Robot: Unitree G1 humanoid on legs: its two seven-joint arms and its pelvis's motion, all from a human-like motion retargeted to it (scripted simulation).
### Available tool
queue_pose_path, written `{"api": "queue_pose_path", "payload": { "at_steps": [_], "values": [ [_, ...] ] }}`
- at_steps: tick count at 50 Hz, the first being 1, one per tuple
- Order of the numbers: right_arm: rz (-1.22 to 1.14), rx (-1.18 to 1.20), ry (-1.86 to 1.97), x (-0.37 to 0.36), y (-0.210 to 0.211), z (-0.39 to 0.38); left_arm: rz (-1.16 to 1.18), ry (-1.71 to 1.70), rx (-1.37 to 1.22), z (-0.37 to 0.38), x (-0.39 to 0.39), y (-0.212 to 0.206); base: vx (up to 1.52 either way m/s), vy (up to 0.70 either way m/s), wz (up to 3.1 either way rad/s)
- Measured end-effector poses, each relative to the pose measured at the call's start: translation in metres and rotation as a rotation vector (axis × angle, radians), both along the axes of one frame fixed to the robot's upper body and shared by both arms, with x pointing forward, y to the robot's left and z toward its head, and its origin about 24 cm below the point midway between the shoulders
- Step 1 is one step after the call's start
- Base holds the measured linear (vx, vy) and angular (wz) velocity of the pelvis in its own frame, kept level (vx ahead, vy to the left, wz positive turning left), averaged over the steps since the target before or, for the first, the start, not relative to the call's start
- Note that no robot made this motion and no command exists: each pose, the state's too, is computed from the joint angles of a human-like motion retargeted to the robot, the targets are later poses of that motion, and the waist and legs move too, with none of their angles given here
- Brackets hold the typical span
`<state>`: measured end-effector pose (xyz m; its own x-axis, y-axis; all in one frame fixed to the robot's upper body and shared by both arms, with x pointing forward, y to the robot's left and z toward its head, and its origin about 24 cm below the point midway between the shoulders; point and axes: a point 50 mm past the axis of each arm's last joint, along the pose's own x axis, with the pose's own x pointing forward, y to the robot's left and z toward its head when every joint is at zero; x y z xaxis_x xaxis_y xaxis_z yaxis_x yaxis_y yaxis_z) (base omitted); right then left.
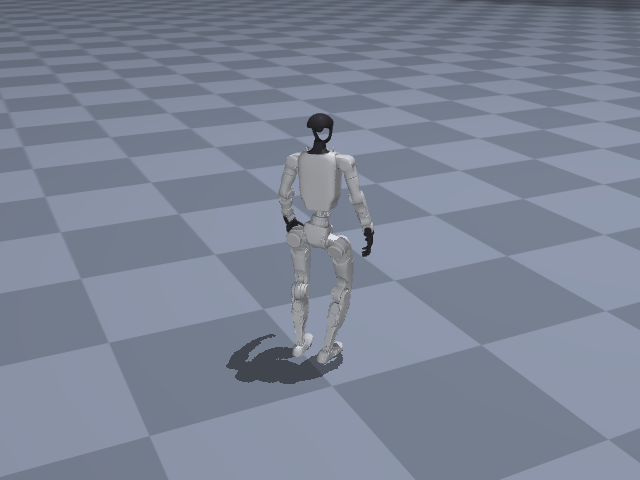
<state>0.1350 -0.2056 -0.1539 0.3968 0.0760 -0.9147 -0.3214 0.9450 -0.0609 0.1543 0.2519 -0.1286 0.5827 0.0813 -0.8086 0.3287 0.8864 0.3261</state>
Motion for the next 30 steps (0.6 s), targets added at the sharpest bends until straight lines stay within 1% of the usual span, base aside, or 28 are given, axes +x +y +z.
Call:
{"api": "queue_pose_path", "payload": {
  "at_steps": [11, 20, 25, 30],
  "values": [
    [0.034, -0.050, -0.097, 0.037, -0.005, 0.015, 0.019, 0.148, -0.034, -0.019, -0.037, -0.010, 0.03, -0.04, 0.04],
    [0.026, -0.035, -0.189, 0.058, 0.000, 0.025, 0.064, 0.281, -0.073, -0.032, -0.075, -0.019, 0.09, 0.04, -0.02],
    [0.025, -0.001, -0.192, 0.055, 0.007, 0.024, 0.073, 0.276, -0.086, -0.032, -0.070, -0.021, 0.07, 0.04, 0.10],
    [0.010, 0.020, -0.163, 0.047, 0.008, 0.019, 0.077, 0.208, -0.073, -0.026, -0.049, -0.016, 0.03, 0.01, 0.05]
  ]
}}
